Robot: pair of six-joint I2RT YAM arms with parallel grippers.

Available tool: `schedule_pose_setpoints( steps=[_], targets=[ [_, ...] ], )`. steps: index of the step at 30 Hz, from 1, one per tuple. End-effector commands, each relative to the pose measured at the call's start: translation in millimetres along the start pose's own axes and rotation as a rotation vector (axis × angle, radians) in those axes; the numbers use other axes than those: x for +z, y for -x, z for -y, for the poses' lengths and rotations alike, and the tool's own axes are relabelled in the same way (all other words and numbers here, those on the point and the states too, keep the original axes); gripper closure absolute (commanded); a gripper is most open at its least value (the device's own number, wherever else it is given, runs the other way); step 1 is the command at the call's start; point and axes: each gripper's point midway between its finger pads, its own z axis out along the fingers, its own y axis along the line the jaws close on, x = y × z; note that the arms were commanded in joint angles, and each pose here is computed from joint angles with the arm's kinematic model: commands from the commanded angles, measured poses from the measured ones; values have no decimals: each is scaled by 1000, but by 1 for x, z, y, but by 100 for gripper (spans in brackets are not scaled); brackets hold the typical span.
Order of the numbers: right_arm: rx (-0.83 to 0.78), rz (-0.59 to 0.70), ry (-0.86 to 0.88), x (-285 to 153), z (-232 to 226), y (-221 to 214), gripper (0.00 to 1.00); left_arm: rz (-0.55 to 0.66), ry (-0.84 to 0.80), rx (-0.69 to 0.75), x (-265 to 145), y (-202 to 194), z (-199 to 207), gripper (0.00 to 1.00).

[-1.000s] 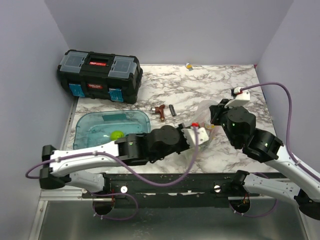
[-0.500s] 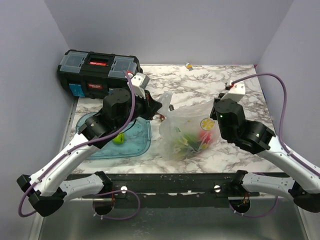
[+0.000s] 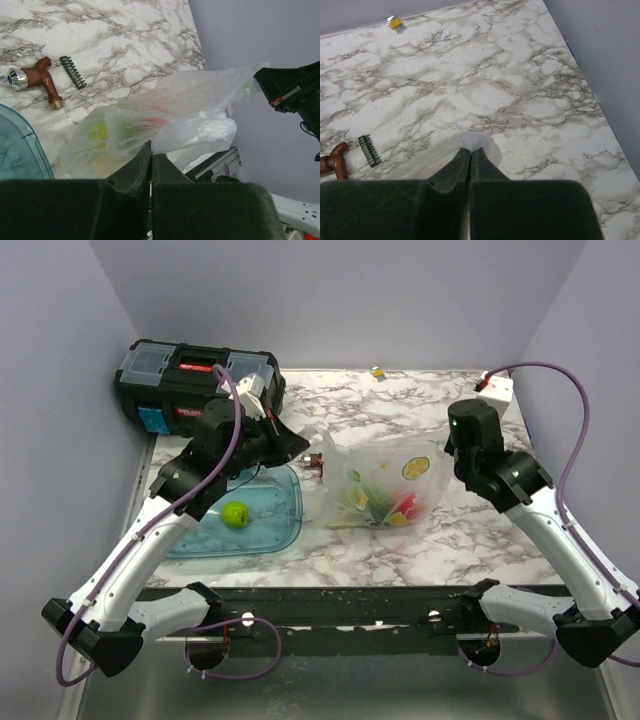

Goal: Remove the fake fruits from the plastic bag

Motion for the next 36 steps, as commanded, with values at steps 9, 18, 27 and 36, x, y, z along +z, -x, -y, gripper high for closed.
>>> schedule_pose_setpoints(
  steps=[9, 18, 27, 36],
  targets=[
    [-39, -60, 87, 18, -26, 13, 99, -57, -85, 166, 75, 87, 65, 100],
    [87, -60, 155, -23, -27, 77, 99, -54, -255, 335, 45, 87, 138, 100],
    [100, -289, 598, -95, -48, -10, 99, -277, -108, 300, 54, -36, 30, 100],
    [169, -553, 842, -153, -51, -90, 99, -289, -32, 370, 32, -47, -5, 100]
  ],
)
